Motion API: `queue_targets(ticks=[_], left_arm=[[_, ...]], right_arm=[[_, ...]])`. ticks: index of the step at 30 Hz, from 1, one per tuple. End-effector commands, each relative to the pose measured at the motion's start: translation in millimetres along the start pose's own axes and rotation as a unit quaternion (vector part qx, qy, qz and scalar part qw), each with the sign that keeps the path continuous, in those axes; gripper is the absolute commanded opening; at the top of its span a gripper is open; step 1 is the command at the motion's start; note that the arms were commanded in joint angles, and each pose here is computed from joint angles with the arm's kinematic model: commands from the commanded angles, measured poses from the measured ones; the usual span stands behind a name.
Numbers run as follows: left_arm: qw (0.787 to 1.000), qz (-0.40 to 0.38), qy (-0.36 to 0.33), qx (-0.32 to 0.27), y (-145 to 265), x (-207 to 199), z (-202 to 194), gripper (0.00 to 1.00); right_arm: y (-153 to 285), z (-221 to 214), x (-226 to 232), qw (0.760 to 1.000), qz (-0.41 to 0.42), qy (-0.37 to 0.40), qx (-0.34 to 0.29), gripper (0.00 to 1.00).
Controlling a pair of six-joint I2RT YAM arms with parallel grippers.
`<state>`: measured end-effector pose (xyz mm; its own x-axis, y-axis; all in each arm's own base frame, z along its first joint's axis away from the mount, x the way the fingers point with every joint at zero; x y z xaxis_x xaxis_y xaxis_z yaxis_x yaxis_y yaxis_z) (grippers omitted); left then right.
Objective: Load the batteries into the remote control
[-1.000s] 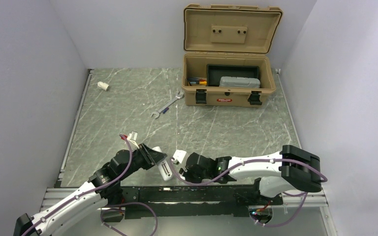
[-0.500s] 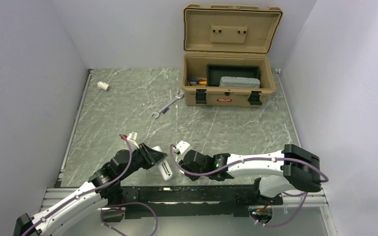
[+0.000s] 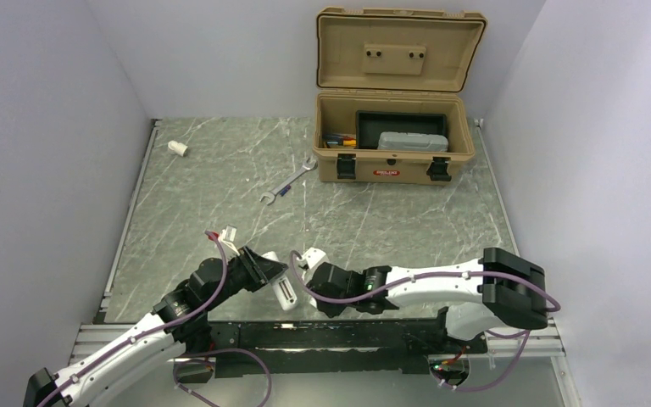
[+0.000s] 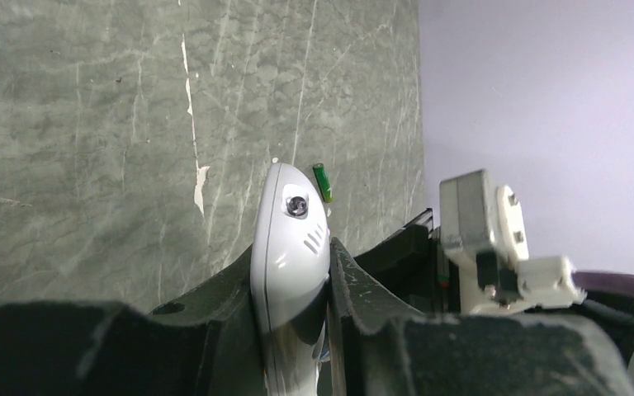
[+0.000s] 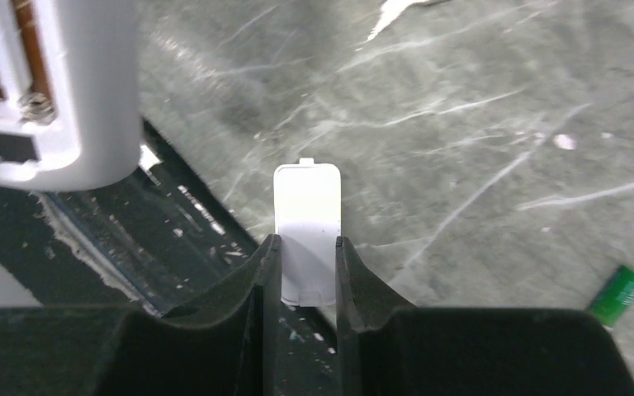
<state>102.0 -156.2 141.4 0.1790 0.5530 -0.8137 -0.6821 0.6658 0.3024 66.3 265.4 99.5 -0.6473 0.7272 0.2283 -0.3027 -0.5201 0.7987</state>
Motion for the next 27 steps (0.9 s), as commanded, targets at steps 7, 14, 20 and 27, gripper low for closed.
queue_targets(ticks=[7, 14, 20, 27], left_arm=[[0.999, -0.028, 0.012, -0.011, 0.2, -10.1, 4.9, 0.0], [1.0, -0.027, 0.011, -0.011, 0.2, -11.1, 5.8, 0.0], [0.999, -0.029, 0.01, -0.012, 0.7, -11.9, 6.4, 0.0], [1.0, -0.027, 0.008, -0.01, 0.5, -11.4, 6.0, 0.0]], right_arm=[[-9.9, -27.8, 24.7, 0.997, 0.049, 0.032, 0.041, 0.21], [-9.3, -25.6, 27.1, 0.998, 0.05, 0.027, 0.024, 0.59], [-7.0, -26.1, 24.6, 0.999, 0.046, 0.018, 0.016, 0.64], [-2.8, -31.0, 26.9, 0.997, 0.073, 0.001, 0.021, 0.48]])
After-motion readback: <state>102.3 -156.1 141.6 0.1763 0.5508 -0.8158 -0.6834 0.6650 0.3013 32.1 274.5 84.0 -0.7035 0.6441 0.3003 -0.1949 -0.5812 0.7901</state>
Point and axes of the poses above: each gripper's point midway between its finger pads, its own y axis back along the fingers, its own x axis along the line the jaws close on, z = x × y, the point moved 8 cm from there along y, back along the fingers, and after that the axes turned 8 degrees about -y, right-handed, at the moved point
